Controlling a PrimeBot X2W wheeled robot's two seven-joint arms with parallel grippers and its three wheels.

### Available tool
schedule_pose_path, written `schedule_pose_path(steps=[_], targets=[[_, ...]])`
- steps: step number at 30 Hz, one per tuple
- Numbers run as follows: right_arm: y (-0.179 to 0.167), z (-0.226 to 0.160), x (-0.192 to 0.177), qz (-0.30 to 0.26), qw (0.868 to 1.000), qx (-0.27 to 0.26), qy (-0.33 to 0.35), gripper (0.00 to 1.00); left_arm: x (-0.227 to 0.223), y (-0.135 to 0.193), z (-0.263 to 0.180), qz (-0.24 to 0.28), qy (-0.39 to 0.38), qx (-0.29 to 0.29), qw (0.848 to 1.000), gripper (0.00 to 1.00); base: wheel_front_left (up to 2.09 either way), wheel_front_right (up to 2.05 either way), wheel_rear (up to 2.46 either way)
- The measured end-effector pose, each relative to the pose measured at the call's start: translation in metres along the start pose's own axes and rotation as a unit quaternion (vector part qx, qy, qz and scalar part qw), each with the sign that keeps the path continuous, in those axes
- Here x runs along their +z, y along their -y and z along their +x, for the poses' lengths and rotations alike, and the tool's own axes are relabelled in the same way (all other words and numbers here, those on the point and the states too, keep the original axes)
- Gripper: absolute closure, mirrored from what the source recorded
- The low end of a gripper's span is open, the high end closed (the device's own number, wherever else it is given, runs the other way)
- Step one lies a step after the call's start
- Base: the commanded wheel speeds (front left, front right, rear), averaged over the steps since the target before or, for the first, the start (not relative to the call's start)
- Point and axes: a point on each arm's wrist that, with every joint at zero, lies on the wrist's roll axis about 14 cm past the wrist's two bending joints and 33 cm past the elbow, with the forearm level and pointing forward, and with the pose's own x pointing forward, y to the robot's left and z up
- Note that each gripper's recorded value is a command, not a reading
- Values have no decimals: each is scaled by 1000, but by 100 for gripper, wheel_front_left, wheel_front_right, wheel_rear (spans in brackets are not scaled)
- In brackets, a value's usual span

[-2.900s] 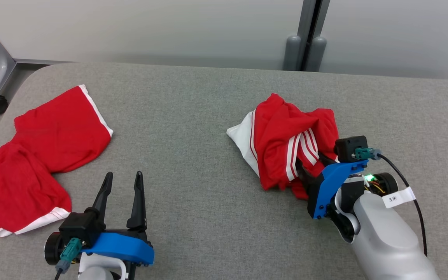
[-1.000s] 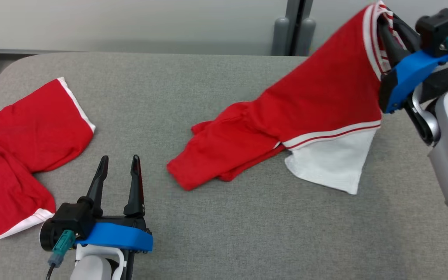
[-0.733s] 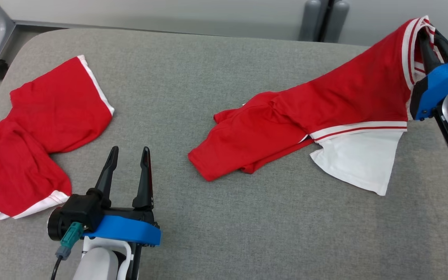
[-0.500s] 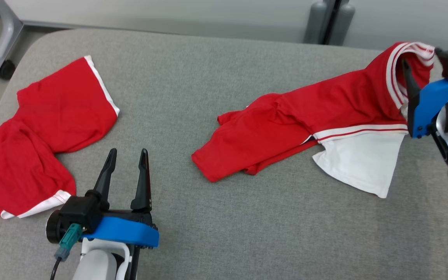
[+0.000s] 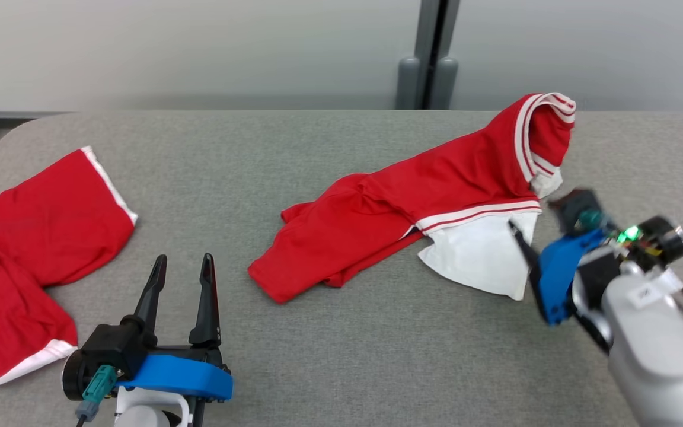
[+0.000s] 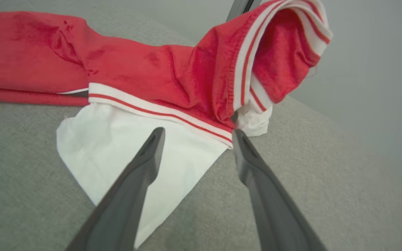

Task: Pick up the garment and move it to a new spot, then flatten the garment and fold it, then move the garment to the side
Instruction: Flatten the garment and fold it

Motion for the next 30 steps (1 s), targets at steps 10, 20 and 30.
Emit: schedule_pose_path(steps=[10, 20, 30], targets=[[-63, -16, -40, -15, 995, 88, -41, 0, -4, 5, 10, -1, -5, -9, 1000, 0, 0, 0, 0], [-81, 7, -63, -26, 989, 114, -85, 0, -11, -9, 13, 5, -15, 8, 1000, 0, 0, 0, 0], [-55, 11, -71, 18, 993, 63, -95, 100, -11, -12, 13, 5, -15, 11, 1000, 0, 0, 0, 0]])
